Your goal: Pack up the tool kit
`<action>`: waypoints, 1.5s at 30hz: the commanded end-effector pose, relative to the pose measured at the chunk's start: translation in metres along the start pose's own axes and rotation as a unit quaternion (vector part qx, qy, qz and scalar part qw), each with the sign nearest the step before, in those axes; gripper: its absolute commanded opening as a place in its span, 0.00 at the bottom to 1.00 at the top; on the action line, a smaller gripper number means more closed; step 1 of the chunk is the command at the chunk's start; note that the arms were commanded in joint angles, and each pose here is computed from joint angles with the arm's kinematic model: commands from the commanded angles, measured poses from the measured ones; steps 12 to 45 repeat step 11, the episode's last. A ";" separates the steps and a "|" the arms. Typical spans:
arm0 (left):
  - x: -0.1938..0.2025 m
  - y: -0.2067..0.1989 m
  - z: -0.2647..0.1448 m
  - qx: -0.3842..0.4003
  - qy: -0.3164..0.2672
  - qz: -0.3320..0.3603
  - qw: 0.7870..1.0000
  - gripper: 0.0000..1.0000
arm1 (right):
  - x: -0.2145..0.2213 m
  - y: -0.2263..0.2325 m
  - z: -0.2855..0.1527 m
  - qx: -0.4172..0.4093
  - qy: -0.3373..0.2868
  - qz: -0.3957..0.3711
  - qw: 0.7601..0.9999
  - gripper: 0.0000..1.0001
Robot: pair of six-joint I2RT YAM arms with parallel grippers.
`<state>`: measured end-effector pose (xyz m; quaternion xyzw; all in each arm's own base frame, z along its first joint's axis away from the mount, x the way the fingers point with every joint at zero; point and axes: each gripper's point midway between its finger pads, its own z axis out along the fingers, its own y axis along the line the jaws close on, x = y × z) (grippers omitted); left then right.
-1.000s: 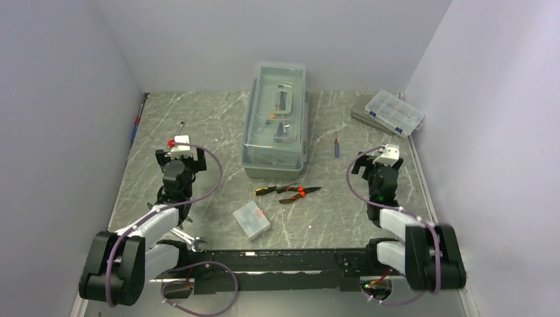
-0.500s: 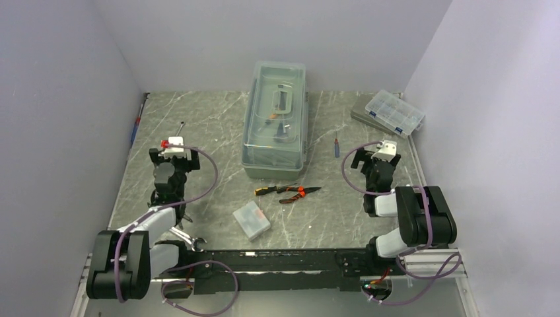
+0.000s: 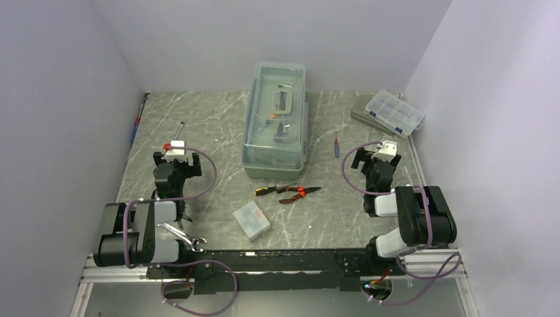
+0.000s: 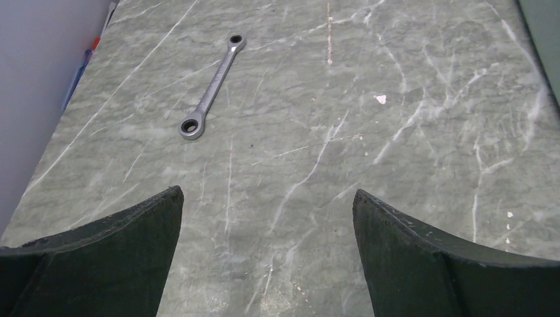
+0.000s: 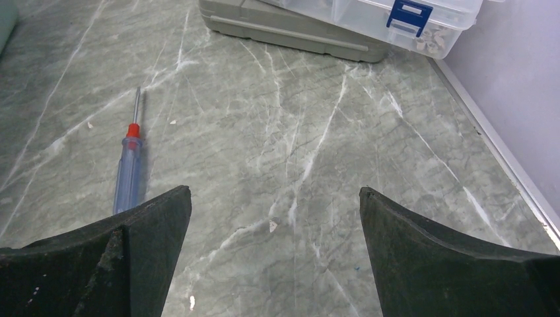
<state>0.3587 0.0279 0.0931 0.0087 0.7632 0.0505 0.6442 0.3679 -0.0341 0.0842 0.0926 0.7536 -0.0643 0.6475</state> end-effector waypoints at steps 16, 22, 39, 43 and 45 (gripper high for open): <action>-0.027 -0.007 0.007 0.020 -0.044 0.008 0.999 0.99 | -0.013 -0.001 0.003 0.002 -0.024 0.003 1.000 1.00; -0.027 -0.007 0.007 0.020 -0.044 0.008 0.999 0.99 | -0.013 -0.001 0.003 0.002 -0.024 0.003 1.000 1.00; -0.027 -0.007 0.007 0.020 -0.044 0.008 0.999 0.99 | -0.013 -0.001 0.003 0.002 -0.024 0.003 1.000 1.00; -0.027 -0.007 0.007 0.020 -0.044 0.008 0.999 0.99 | -0.013 -0.001 0.003 0.002 -0.024 0.003 1.000 1.00; -0.027 -0.007 0.007 0.020 -0.044 0.008 0.999 0.99 | -0.013 -0.001 0.003 0.002 -0.024 0.003 1.000 1.00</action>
